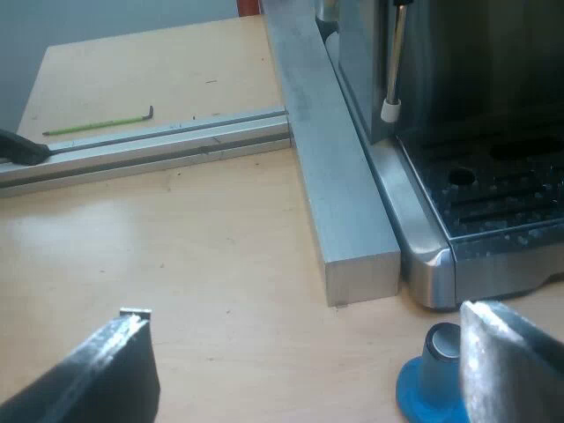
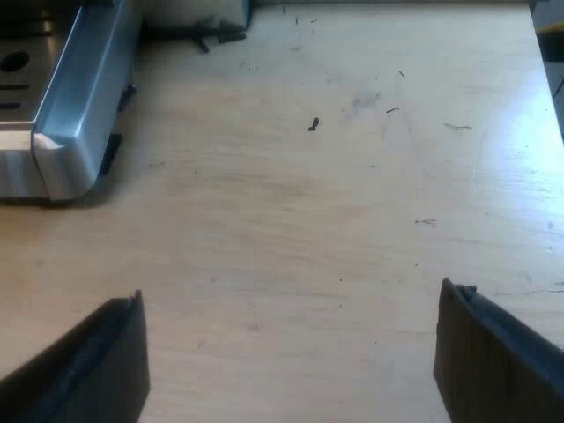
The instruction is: Grind coffee beans and then tamp
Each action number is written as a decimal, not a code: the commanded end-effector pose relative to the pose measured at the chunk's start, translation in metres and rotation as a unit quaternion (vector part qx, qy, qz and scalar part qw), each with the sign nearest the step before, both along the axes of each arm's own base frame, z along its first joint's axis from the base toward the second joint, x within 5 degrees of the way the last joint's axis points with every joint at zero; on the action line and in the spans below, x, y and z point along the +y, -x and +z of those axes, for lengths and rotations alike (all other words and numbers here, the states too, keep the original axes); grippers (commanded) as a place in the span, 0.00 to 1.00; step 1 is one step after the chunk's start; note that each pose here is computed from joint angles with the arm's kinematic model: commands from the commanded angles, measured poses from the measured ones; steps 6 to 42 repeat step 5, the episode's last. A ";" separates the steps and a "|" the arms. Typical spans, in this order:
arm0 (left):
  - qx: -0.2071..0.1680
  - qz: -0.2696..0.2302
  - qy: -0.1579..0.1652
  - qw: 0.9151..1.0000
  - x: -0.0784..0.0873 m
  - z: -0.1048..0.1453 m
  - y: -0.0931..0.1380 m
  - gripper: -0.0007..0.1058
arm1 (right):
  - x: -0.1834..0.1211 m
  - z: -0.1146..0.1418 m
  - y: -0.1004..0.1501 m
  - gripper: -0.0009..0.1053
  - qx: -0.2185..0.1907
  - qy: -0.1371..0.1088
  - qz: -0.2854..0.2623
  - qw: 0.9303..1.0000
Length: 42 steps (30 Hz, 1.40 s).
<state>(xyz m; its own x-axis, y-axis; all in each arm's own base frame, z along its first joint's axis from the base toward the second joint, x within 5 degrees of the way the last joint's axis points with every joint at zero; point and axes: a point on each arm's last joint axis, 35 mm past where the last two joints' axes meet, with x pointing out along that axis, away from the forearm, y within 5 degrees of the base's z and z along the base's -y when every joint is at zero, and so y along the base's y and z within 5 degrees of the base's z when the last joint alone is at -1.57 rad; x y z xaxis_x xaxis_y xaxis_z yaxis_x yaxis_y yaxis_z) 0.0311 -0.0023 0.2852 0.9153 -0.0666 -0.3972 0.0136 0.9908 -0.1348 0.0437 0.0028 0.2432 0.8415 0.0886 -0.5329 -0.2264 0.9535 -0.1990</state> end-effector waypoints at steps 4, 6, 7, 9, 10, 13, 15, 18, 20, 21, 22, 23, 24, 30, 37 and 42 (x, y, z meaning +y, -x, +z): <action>-0.003 0.001 0.003 1.000 0.000 0.002 -0.003 0.68 | 0.000 0.001 -0.001 0.66 -0.001 0.001 0.001 1.000; -0.003 0.001 0.003 1.000 0.000 0.002 -0.003 0.68 | 0.000 0.001 -0.001 0.66 -0.001 0.001 0.001 1.000; -0.003 0.001 0.003 1.000 0.000 0.002 -0.003 0.68 | 0.000 0.001 -0.001 0.66 -0.001 0.001 0.001 1.000; -0.003 0.001 0.003 1.000 0.000 0.002 -0.003 0.68 | 0.000 0.001 -0.001 0.66 -0.001 0.001 0.001 1.000; -0.003 0.001 0.003 1.000 0.000 0.002 -0.003 0.68 | 0.000 0.001 -0.001 0.66 -0.001 0.001 0.001 1.000; -0.003 0.001 0.003 1.000 0.000 0.002 -0.003 0.68 | 0.000 0.001 -0.001 0.66 -0.001 0.001 0.001 1.000; -0.003 0.001 0.003 1.000 0.000 0.002 -0.003 0.68 | 0.000 0.001 -0.001 0.66 -0.001 0.001 0.001 1.000; -0.003 0.001 0.003 1.000 0.000 0.002 -0.003 0.68 | 0.000 0.001 -0.001 0.66 -0.001 0.001 0.001 1.000; -0.003 0.001 0.003 1.000 0.000 0.002 -0.003 0.68 | 0.000 0.001 -0.001 0.66 -0.001 0.001 0.001 1.000; -0.003 0.001 0.003 1.000 0.000 0.002 -0.003 0.68 | 0.000 0.001 -0.001 0.66 -0.001 0.001 0.001 1.000; -0.003 0.001 0.003 1.000 0.000 0.002 -0.003 0.68 | 0.000 0.001 -0.001 0.66 -0.001 0.001 0.001 1.000; -0.003 0.001 0.003 1.000 0.000 0.002 -0.003 0.68 | 0.000 0.001 -0.001 0.66 -0.001 0.001 0.001 1.000; -0.003 0.001 0.003 1.000 0.000 0.002 -0.003 0.68 | 0.000 0.001 -0.001 0.66 -0.001 0.001 0.001 1.000; -0.003 0.001 0.003 1.000 0.000 0.002 -0.003 0.68 | 0.000 0.001 -0.001 0.66 -0.001 0.001 0.001 1.000; -0.003 0.001 0.003 1.000 0.000 0.002 -0.003 0.68 | 0.000 0.001 -0.001 0.66 -0.001 0.001 0.001 1.000; -0.003 0.001 0.003 1.000 0.000 0.002 -0.003 0.68 | 0.000 0.001 -0.001 0.66 -0.001 0.001 0.001 1.000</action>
